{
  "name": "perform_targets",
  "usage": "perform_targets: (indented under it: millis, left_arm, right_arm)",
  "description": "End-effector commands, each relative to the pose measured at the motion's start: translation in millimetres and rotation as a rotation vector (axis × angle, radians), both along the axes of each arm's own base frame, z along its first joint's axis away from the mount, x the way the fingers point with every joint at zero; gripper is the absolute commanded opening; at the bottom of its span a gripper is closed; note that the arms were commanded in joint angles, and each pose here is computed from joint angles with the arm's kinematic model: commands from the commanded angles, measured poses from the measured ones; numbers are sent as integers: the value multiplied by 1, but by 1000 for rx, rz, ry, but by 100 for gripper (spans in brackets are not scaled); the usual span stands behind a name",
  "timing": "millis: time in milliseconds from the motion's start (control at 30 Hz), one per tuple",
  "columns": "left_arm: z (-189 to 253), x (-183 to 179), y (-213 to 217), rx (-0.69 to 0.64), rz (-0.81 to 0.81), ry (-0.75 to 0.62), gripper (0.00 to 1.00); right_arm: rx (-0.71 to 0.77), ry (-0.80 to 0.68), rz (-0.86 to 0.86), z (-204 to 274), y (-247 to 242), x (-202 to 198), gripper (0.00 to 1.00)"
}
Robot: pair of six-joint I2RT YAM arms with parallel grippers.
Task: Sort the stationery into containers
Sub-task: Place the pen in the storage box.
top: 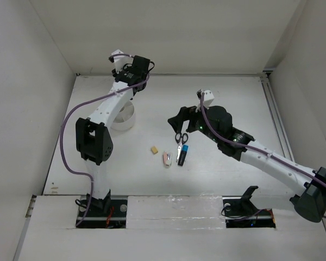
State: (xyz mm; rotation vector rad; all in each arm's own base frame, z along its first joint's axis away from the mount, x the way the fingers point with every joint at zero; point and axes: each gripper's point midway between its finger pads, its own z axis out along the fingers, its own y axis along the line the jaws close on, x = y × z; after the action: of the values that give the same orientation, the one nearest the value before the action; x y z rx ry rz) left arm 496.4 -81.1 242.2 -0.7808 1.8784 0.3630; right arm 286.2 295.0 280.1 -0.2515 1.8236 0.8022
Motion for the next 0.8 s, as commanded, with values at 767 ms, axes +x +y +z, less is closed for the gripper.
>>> perform_targets:
  millis: [767]
  left_arm:
    - [-54, 13, 46, 50, 136, 54, 0]
  right_arm:
    - [15, -21, 63, 2, 3, -8, 100]
